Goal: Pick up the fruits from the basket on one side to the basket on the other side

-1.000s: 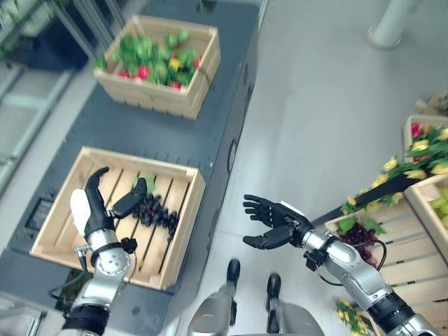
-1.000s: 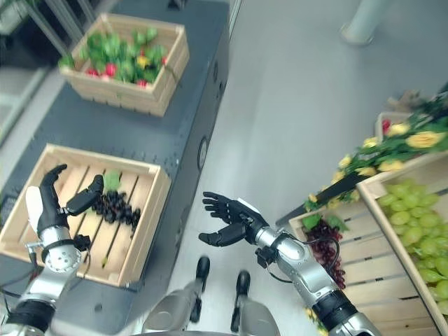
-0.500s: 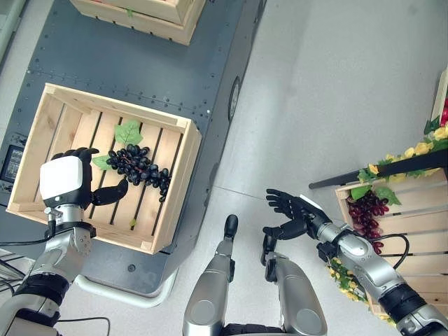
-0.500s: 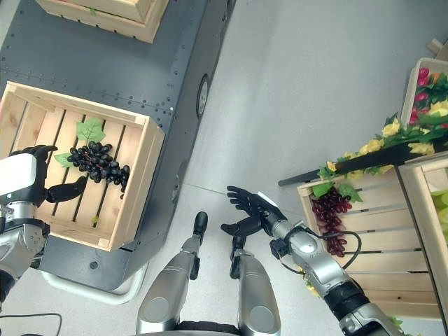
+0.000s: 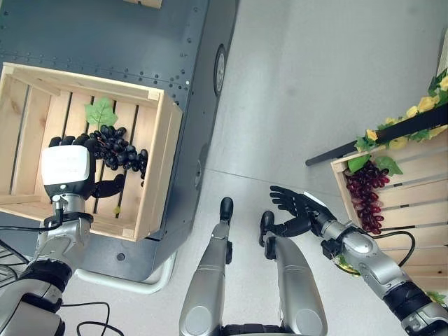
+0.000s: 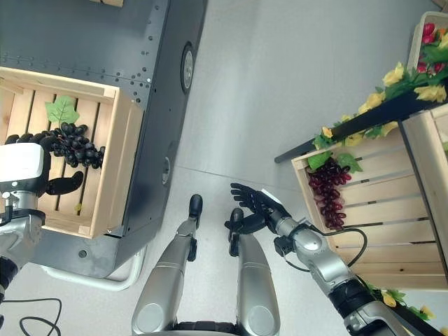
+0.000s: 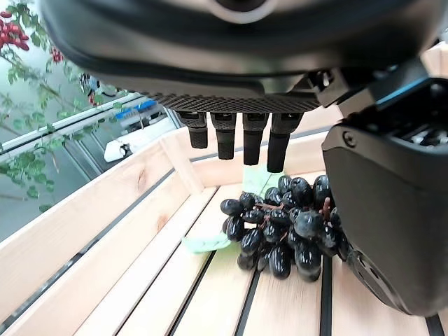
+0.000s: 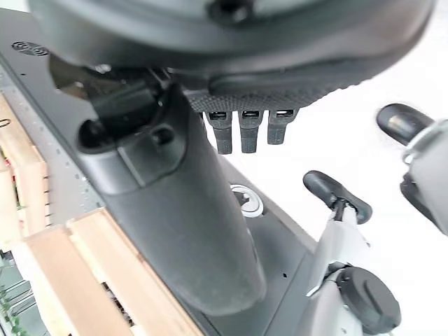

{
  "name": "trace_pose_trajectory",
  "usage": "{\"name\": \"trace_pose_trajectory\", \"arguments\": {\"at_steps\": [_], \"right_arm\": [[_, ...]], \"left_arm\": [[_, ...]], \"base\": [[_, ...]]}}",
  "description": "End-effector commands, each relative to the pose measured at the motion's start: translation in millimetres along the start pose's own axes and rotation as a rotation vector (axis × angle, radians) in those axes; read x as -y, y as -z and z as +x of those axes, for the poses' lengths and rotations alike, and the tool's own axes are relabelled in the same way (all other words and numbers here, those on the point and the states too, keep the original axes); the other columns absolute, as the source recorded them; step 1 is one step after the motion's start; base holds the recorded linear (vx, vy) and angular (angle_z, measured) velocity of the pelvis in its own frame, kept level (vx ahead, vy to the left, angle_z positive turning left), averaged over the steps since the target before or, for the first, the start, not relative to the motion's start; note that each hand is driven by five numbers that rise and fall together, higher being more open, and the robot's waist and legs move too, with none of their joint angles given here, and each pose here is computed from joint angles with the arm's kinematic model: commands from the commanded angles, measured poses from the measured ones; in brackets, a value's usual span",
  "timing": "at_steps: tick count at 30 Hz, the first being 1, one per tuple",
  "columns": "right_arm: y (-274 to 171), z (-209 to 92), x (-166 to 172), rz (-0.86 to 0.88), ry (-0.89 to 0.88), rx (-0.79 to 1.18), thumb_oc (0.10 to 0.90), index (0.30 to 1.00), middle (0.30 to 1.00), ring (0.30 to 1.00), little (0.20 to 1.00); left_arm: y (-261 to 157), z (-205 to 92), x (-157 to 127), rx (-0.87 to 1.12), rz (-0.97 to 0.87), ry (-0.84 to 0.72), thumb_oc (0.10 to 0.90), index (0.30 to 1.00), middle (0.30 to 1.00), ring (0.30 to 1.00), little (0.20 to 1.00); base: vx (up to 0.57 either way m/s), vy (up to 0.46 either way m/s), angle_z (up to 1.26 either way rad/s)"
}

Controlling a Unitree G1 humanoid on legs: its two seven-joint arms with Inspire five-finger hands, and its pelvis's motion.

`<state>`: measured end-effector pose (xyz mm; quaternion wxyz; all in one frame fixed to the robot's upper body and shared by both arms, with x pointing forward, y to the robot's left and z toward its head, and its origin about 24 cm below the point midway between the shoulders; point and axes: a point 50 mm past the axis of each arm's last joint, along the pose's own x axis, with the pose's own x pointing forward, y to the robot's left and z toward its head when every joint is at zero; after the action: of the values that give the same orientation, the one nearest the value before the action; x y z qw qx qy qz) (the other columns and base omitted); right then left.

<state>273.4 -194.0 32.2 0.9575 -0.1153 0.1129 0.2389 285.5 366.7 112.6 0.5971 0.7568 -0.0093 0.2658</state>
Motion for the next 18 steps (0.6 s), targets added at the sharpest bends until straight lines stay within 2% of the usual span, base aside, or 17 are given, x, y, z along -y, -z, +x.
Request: {"name": "trace_pose_trajectory", "arguments": {"at_steps": [1,5,13,18], "right_arm": [[-23.7,-4.1,-6.7,0.037,0.006,0.151,0.800,0.900,0.900,0.900,0.900],[-21.6,-4.6,-7.4,0.070,0.021,0.157,0.800,0.900,0.900,0.900,0.900],[-20.7,-3.3,-11.1,0.085,0.019,0.157,0.800,0.900,0.900,0.900,0.900],[-21.1,-2.6,-11.4,0.085,0.027,0.163,0.800,0.900,0.900,0.900,0.900]], "left_arm": [[35.9,20.2,-35.4,-0.158,0.084,-0.238,0.800,0.900,0.900,0.900,0.900],[35.3,21.8,-38.0,-0.180,0.096,-0.281,0.800,0.900,0.900,0.900,0.900],[39.1,25.1,-38.0,-0.232,0.114,-0.252,0.800,0.900,0.900,0.900,0.900],[45.5,28.1,-33.0,-0.280,0.113,-0.154,0.800,0.900,0.900,0.900,0.900]], "base": [[0.00,0.000,0.00],[0.00,0.000,0.00],[0.00,0.004,0.00],[0.00,0.006,-0.01]]}}
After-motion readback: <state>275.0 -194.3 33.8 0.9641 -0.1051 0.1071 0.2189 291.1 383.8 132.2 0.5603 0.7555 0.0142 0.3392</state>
